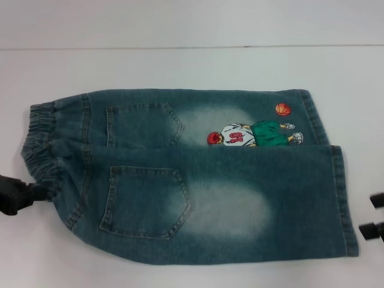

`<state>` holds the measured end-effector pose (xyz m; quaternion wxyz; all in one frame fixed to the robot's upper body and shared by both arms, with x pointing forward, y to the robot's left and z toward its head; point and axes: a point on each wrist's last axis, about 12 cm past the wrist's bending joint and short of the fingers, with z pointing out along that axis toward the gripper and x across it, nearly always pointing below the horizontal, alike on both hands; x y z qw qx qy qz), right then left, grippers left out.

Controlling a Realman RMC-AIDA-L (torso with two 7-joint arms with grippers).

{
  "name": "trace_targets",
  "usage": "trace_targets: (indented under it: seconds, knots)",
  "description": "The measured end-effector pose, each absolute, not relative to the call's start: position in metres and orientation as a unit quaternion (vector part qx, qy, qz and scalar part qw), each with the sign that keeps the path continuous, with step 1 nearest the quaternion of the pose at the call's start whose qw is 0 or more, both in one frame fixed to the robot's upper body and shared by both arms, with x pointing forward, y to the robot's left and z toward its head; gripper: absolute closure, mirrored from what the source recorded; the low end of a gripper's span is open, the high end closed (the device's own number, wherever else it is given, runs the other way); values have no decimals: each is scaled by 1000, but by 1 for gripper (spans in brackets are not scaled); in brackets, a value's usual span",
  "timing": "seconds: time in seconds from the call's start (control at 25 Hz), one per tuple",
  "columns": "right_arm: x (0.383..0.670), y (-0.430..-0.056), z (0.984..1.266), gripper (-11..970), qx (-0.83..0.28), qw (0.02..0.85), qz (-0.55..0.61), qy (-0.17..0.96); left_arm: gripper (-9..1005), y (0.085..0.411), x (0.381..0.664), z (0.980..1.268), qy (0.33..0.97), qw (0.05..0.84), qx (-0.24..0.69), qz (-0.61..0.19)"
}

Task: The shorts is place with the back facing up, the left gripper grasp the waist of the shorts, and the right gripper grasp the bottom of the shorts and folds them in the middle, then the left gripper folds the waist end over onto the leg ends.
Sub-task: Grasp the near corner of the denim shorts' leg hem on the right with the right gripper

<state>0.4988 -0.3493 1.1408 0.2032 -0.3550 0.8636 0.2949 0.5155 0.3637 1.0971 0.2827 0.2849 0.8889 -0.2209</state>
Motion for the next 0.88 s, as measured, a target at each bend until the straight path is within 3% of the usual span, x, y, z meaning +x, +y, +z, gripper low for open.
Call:
trace_targets:
  seconds: [0.32,0.88]
  knots:
    - [507,-335,1133,18,-328,81,250,907,914,363,516,1096,889,280,288,-220]
    - [515,-316,1105,17,-305,24,242,921,914,362,513,1095,887,280,290,-225]
